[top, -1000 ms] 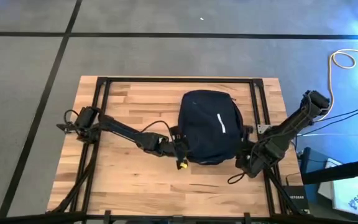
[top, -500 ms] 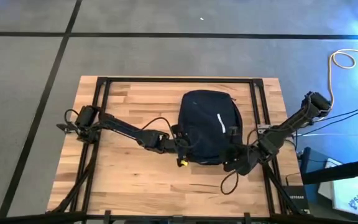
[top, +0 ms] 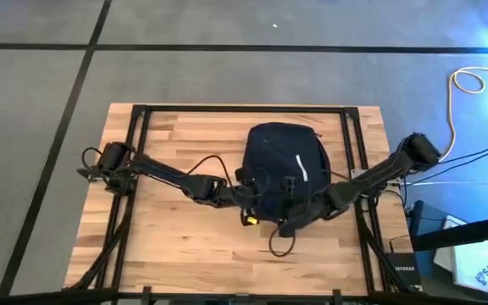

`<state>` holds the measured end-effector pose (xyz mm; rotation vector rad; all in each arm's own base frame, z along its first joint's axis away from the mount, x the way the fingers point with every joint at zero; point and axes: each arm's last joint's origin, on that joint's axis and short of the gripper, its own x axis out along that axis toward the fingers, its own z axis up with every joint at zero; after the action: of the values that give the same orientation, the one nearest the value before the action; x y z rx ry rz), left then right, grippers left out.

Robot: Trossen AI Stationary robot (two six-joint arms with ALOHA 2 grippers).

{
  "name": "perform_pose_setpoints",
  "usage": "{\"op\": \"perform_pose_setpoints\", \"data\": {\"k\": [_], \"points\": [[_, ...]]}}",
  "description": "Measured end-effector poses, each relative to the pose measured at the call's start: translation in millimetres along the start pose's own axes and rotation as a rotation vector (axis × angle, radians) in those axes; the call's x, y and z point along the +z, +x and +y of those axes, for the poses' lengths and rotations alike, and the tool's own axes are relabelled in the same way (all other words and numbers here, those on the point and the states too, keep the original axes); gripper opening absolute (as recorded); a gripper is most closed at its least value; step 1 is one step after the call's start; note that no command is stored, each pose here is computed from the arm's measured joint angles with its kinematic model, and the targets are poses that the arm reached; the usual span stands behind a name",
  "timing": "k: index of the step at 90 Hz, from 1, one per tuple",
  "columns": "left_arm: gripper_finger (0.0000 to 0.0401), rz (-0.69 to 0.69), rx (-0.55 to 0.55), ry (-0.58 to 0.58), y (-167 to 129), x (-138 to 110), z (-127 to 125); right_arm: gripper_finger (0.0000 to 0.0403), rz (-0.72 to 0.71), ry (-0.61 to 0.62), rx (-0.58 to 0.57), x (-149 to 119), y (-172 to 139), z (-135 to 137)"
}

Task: Unpack backpack
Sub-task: Open the blue backpack

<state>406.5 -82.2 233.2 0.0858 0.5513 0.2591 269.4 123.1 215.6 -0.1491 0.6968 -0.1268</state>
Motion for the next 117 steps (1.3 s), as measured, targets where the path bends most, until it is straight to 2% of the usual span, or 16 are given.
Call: {"op": "perform_pose_setpoints", "data": {"k": [13, 27, 50, 62, 74, 93, 103, 117], "points": [[0.0000, -0.013, 0.033, 0.000, -11.2, 5.1, -0.3, 0.0259, 0.000, 0.134, -0.010, 1.6, 0.8, 0.6], [0.0000, -0.008, 0.032, 0.002, -12.8, 4.8, -1.8, 0.0236, 0.043, 0.192, -0.029, -6.6, 14.1, 6.1], [0.0000, -0.003, 0.025, 0.008, -13.4, 4.0, -3.8, 0.0206, 0.053, 0.145, -0.160, -16.0, 27.7, 8.5], [0.0000, 0.001, 0.026, 0.009, -13.2, 3.5, -3.5, 0.0178, 0.047, 0.114, -0.176, -15.8, 27.8, 8.2], [0.0000, 0.000, 0.020, 0.004, -14.3, 3.2, -5.9, 0.0124, 0.066, 0.093, -0.138, -16.5, 27.9, 9.2], [0.0000, 0.001, 0.005, 0.007, -17.6, 1.9, -12.5, 0.0012, 0.109, 0.070, -0.095, -19.5, 27.7, 9.9], [0.0000, 0.010, 0.019, 0.011, -17.6, 0.7, -12.2, 0.0012, 0.126, 0.039, -0.074, -20.1, 26.1, 9.8], [0.0000, 0.044, 0.097, 0.030, -17.0, -3.6, -7.9, 0.0003, 0.166, 0.002, -0.064, -21.7, 19.2, 5.8]]}}
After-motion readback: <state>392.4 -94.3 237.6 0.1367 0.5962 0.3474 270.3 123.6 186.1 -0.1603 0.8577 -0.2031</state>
